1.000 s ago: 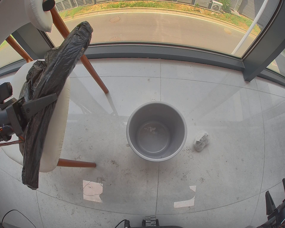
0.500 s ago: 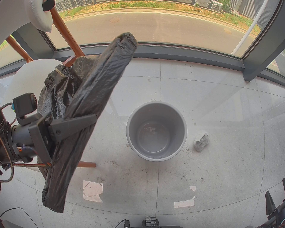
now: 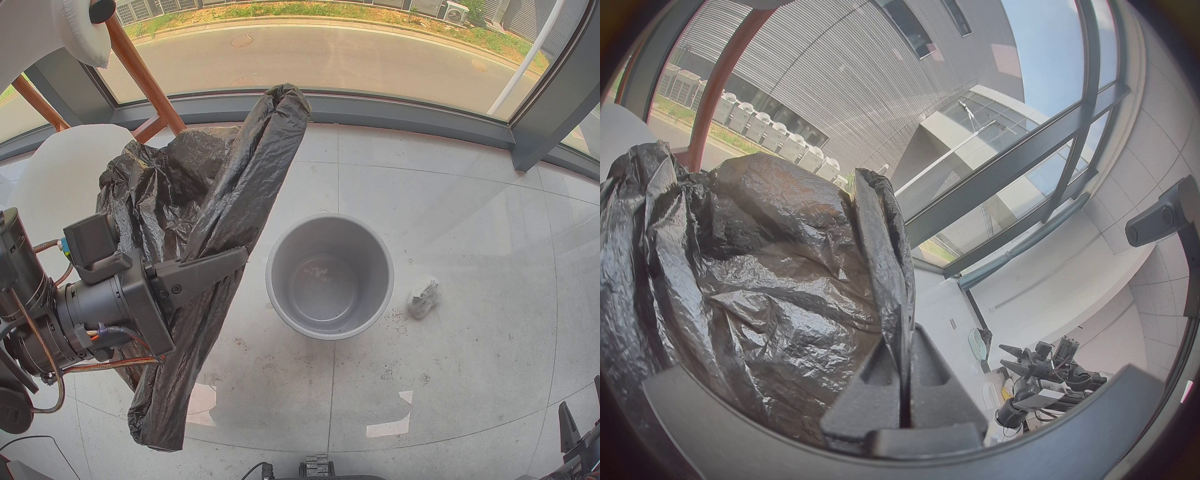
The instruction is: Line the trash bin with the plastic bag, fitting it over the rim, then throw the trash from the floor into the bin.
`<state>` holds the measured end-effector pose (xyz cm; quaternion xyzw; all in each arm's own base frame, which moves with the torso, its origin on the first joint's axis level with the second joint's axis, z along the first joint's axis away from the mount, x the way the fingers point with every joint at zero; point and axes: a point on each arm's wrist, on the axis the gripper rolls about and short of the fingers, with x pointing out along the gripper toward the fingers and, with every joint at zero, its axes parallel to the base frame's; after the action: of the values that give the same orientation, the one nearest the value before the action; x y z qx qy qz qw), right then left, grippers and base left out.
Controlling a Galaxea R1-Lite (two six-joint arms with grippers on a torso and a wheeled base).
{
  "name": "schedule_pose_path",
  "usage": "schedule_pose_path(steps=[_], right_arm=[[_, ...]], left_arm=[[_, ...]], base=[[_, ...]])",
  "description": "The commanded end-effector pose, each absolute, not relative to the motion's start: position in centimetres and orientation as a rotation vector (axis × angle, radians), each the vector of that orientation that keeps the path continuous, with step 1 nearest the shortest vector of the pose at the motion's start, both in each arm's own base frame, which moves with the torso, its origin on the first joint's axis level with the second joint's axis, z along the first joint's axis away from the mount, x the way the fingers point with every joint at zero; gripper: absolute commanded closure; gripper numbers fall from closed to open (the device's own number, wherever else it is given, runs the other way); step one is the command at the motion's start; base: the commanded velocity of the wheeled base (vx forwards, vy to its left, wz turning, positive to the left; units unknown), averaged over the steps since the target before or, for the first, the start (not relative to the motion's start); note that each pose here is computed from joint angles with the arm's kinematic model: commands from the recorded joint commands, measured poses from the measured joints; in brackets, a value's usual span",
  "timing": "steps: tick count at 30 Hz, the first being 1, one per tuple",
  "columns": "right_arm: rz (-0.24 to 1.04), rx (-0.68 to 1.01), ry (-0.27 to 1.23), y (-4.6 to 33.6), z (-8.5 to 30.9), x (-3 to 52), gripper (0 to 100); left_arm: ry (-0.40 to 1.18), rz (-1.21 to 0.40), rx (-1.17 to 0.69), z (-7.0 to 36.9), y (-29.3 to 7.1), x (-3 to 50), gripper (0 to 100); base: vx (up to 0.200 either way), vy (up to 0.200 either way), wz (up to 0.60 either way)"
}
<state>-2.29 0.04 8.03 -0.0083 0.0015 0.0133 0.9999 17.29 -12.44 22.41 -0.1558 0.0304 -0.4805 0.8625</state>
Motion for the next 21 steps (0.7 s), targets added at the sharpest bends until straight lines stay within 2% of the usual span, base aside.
schedule_pose_path(steps=[1,9,13,17,21], right_arm=[[0.028,-0.017,0.009,0.0,7.5,-2.2,0],[0.022,-0.018,0.009,0.0,7.5,-2.2,0],[0.025,-0.017,0.009,0.0,7.5,-2.2,0],[0.026,-0.021,0.009,0.0,7.5,-2.2,0],[0.028,-0.023,0.007,0.0,7.5,-2.2,0]], left_arm=[[0.105,-1.009,-0.314,20.6,-12.5,16.7,100],[0.004,-1.035,-0.339,21.2,-12.5,16.3,100],[0.024,-1.043,-0.338,20.9,-12.9,16.7,100],[0.049,-1.051,-0.285,19.6,-13.9,17.3,100],[0.005,-1.072,-0.211,19.6,-14.2,17.1,100]], base=[[0.0,0.0,0.0],[0.0,0.0,0.0],[0.0,0.0,0.0],[0.0,0.0,0.0],[0.0,0.0,0.0]])
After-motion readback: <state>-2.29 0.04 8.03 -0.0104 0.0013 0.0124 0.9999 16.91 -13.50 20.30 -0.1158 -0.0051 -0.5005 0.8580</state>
